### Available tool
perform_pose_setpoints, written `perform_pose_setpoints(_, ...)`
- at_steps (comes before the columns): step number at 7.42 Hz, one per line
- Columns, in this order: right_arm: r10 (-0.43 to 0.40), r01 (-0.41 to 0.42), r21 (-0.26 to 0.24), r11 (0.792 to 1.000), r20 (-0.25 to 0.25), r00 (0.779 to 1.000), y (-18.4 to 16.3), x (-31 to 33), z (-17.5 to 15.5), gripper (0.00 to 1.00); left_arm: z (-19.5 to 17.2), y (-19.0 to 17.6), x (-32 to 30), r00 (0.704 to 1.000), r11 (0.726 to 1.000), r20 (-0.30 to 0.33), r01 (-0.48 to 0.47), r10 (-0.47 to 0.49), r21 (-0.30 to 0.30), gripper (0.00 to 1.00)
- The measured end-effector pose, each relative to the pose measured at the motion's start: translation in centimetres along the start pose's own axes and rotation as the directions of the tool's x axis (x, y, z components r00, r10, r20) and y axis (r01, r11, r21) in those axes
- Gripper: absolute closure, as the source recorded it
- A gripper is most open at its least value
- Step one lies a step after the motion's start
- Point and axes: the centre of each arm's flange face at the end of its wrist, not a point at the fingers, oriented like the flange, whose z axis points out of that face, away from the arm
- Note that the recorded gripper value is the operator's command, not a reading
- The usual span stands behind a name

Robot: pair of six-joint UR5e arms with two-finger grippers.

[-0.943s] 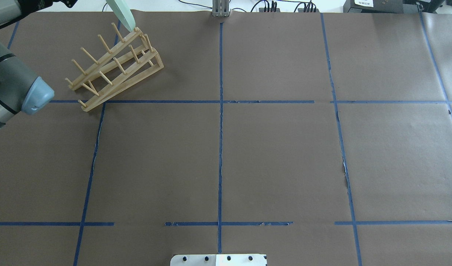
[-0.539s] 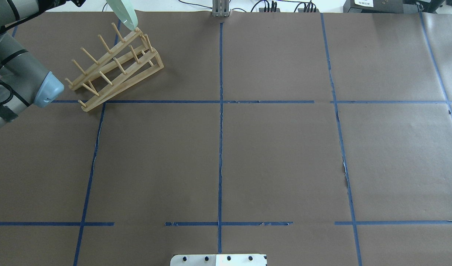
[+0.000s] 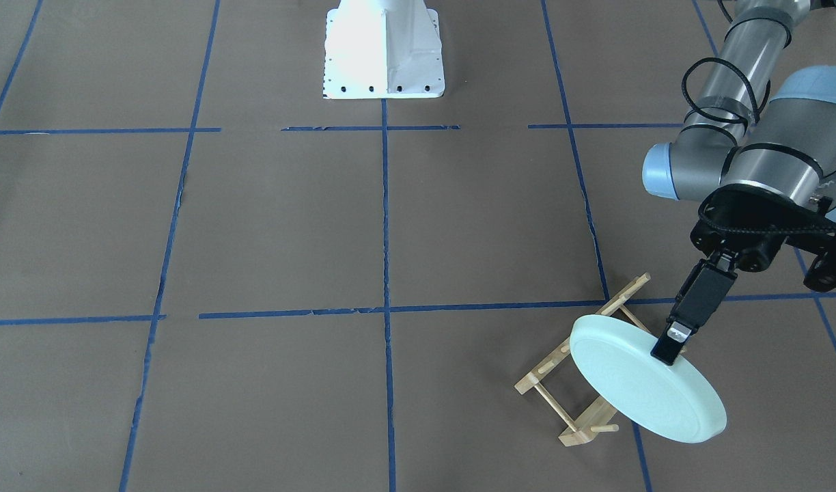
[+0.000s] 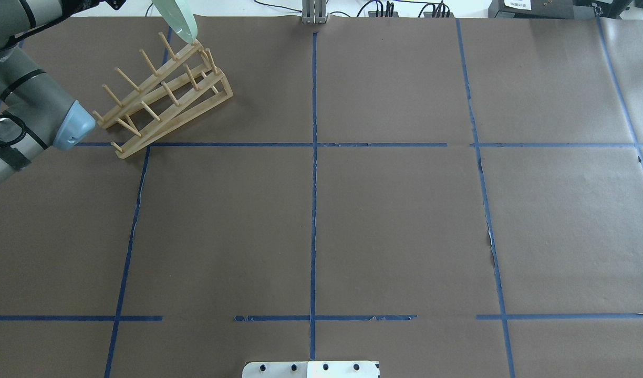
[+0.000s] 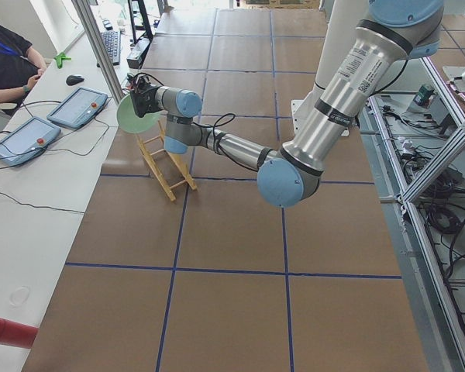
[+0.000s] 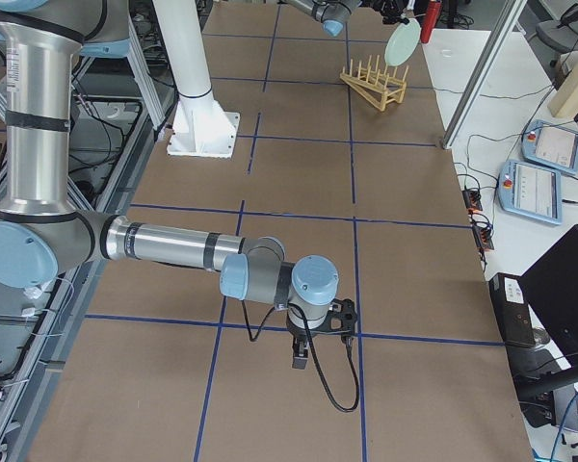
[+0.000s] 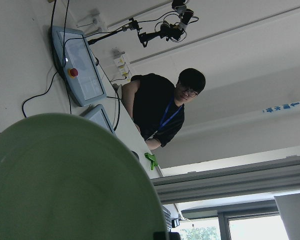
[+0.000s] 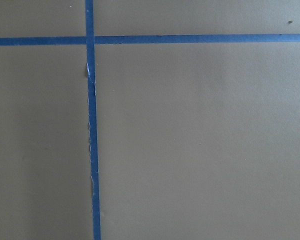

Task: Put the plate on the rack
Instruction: 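Carry the upright plate with the left gripper above the rack slots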

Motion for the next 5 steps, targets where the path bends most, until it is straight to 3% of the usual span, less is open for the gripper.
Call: perform_pose_setpoints(5, 0.000, 0.000, 0.000, 1.000, 0.000, 1.000, 0.0, 0.0, 0.0, 0.00, 0.4, 1.5, -2.0, 0.999, 0.998, -0.003, -0.049, 0.049, -0.034, 1.00)
